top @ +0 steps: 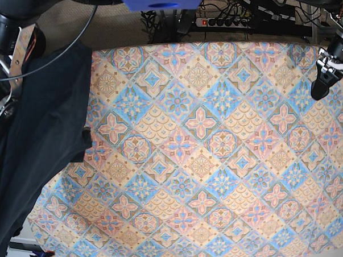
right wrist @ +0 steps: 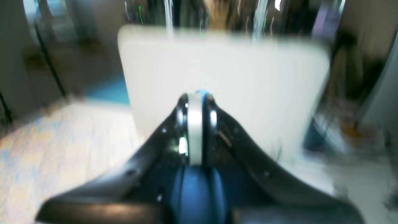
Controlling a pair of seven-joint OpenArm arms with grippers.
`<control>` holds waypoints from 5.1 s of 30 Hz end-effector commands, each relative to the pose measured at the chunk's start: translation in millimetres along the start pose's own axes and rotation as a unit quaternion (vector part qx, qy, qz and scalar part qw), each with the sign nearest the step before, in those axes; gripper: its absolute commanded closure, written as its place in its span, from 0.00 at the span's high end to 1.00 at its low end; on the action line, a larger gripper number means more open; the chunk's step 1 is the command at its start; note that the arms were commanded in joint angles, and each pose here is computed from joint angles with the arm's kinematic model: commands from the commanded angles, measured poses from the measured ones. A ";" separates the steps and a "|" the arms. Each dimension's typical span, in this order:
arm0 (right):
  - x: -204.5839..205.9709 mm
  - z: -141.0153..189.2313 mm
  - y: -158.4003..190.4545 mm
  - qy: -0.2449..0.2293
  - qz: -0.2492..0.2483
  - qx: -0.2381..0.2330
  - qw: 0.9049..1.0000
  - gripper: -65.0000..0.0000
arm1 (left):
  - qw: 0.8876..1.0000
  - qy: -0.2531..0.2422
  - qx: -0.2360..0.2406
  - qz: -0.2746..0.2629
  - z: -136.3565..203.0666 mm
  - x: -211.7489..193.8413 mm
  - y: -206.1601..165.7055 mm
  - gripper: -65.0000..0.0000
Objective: Layout the t-shirt on the table in an organized manner, then fold the t-shirt properly
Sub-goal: 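Lower the shirt with the right gripper and release it in a heap, then move the right gripper over the bunched shirt and grasp its fabric, then lift the grasped fabric with the right gripper and pull it aside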
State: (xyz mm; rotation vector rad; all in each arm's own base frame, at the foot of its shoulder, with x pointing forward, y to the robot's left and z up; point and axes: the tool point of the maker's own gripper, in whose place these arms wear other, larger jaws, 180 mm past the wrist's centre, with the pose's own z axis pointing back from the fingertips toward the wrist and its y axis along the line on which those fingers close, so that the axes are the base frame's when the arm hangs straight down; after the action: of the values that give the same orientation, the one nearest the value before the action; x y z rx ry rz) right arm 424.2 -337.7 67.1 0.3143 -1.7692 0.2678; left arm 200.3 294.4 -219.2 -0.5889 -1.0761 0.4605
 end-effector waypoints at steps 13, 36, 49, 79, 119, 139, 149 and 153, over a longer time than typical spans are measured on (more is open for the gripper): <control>78.0 -127.0 107.4 -0.103 0.065 0.068 0.990 0.01 | 1.000 0.014 -0.010 0.004 -9.7 -13.8 -7.3 0.00; 52.7 -63.1 24.0 -0.042 0.104 -0.028 0.993 0.01 | 0.996 0.054 -0.060 0.025 -38.1 -43.3 -31.9 0.00; -187.5 17.5 -1.0 0.252 0.105 -0.063 0.960 0.01 | 0.997 0.055 -0.050 -0.002 -55.9 -38.4 -34.5 0.00; -200.1 56.8 52.5 0.275 0.293 -0.066 0.913 0.43 | 0.989 0.129 -0.071 -0.031 -81.5 -77.6 -55.0 0.00; -422.9 -9.1 150.5 0.394 0.072 0.105 0.910 0.43 | 0.989 0.129 -0.071 -0.031 -81.0 -77.9 -54.8 0.00; -465.1 15.6 137.8 0.418 0.080 0.103 0.899 0.43 | 0.989 0.129 -0.071 -0.031 -81.3 -77.5 -55.0 0.00; -456.7 5.5 134.8 0.408 0.085 0.101 0.903 0.43 | 0.989 0.129 -0.071 -0.031 -80.7 -78.1 -55.1 0.00; -445.4 -7.6 130.9 0.396 0.091 0.099 0.909 0.43 | 0.988 0.131 -0.070 -0.031 -79.8 -79.0 -54.1 0.00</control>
State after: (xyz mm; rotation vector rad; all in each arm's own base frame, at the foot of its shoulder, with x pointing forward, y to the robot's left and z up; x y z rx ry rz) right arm 458.8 -181.1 -394.4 0.1517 -0.8819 0.6244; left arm 241.4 186.9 -276.0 -0.7091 -0.8412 0.2654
